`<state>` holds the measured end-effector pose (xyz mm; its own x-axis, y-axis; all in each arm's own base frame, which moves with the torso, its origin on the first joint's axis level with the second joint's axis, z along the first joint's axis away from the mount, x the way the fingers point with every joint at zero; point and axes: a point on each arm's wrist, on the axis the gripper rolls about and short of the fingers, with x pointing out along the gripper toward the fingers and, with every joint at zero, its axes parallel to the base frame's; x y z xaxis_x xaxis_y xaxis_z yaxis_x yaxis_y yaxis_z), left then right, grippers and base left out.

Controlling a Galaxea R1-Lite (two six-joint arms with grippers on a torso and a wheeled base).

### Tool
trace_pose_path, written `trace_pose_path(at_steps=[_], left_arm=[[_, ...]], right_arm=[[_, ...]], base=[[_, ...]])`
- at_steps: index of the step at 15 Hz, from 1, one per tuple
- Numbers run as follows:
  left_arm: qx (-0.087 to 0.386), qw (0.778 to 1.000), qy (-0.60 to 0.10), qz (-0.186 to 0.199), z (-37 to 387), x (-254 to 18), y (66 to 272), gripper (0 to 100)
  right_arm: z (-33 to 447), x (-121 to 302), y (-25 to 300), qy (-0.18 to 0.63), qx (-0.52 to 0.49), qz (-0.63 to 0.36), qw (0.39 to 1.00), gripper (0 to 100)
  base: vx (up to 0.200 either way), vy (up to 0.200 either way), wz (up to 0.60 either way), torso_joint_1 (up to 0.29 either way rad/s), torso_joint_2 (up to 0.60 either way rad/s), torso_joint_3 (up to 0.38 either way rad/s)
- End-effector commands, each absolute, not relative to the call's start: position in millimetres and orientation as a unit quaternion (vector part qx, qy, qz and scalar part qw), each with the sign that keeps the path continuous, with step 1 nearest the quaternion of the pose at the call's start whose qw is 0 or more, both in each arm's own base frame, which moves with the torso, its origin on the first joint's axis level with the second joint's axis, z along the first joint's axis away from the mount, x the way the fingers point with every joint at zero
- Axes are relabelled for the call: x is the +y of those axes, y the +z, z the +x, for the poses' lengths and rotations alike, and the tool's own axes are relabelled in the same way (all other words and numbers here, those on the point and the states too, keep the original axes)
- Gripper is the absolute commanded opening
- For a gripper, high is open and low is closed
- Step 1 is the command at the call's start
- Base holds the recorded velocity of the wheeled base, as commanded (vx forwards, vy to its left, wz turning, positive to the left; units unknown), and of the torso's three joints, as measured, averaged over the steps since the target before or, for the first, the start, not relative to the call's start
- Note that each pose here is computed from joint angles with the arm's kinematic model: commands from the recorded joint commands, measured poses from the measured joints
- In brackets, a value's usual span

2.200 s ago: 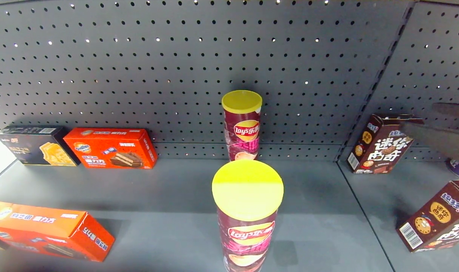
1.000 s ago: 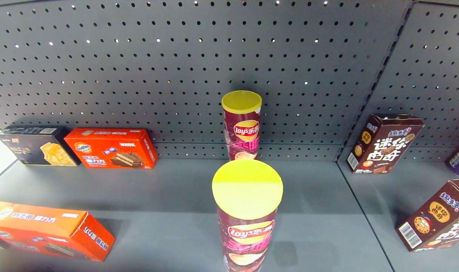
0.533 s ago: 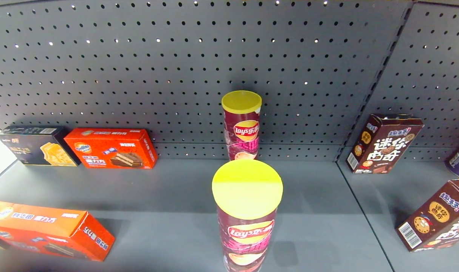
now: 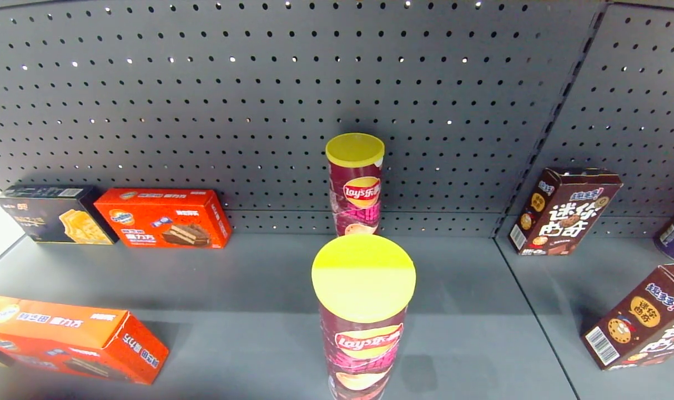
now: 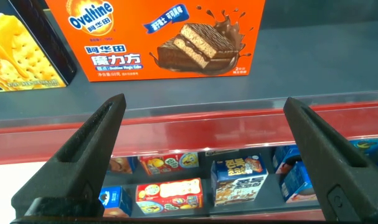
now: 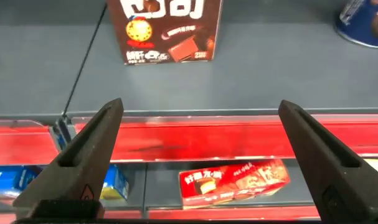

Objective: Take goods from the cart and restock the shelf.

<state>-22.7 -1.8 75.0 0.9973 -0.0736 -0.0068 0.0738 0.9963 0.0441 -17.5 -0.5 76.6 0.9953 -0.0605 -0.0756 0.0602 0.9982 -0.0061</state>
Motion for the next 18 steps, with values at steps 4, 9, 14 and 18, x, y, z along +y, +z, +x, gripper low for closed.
trace_pose_path(at_steps=[4,9,14,18], left_arm=[[0.002,0.999,-0.037,0.022,-22.7,-1.8,75.0,100],[0.002,0.999,-0.037,0.022,-22.7,-1.8,75.0,100],[0.002,0.999,-0.039,0.029,-22.8,-1.9,75.0,100],[0.002,0.999,-0.038,0.025,-22.7,-1.8,75.0,100]], right_arm=[[-22.4,-0.8,75.3,-0.017,0.005,-0.002,1.000,100],[-22.3,-0.5,75.3,-0.010,0.005,-0.002,1.000,100],[-22.3,-0.5,75.3,-0.009,0.005,-0.002,1.000,100],[-22.3,-0.4,75.3,-0.009,0.005,-0.002,1.000,100]], base=[[0.000,0.000,0.00,0.000,0.00,0.000],[0.000,0.000,0.00,0.000,0.00,0.000],[0.000,0.000,0.00,0.000,0.00,0.000],[0.000,0.000,0.00,0.000,0.00,0.000]])
